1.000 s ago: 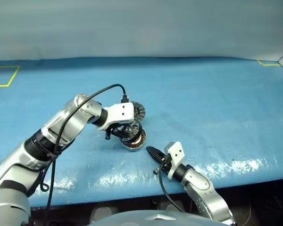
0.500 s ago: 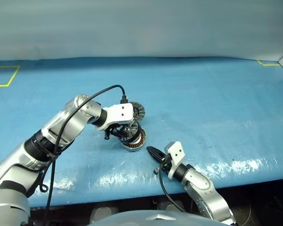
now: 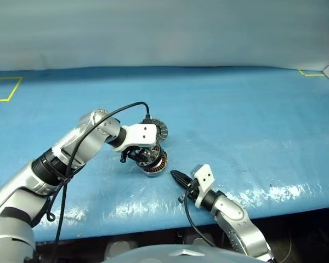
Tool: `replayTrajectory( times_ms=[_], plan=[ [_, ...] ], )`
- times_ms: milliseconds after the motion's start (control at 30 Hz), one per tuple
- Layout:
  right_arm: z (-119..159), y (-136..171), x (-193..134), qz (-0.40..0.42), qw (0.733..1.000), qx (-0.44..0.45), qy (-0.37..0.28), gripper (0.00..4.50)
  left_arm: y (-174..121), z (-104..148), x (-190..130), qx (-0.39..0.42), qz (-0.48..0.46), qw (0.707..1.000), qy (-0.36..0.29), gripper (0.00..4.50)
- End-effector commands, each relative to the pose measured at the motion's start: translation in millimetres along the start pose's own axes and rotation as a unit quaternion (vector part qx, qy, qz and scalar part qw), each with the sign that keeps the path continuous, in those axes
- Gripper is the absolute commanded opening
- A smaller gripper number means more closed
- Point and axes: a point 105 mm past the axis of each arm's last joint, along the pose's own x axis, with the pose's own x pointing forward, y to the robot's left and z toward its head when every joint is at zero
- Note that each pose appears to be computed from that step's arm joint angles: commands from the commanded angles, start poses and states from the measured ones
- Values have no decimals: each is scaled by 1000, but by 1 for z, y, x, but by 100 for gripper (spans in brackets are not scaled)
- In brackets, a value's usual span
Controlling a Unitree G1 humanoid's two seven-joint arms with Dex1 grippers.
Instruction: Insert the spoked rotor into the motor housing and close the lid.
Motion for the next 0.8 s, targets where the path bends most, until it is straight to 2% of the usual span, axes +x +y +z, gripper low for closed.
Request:
replayTrajectory(
  times_ms=[33,133,167,367,500,667,800],
  plan=[
    [4,0,-1,-6,1000,-3,-7,0,5,7,-4,20,6,1000,0,334],
    [3,0,-1,-9,1000,-2,-7,0,5,16,-5,22,1,1000,-22,431],
    [3,0,-1,-10,1000,-2,-7,0,5,20,-7,22,0,999,-30,445],
    [6,-3,-4,-18,1000,0,-11,0,-5,45,-19,7,-21,994,-106,445],
    [14,-15,-10,-47,999,-8,-17,0,-23,50,-29,-34,-48,985,-163,357],
    [22,-50,-23,-141,989,-43,18,0,-45,42,-36,-111,-39,960,-254,184],
    [36,-56,-22,-154,986,-60,26,0,-56,29,-33,-152,-2,949,-276,50]
  ],
)
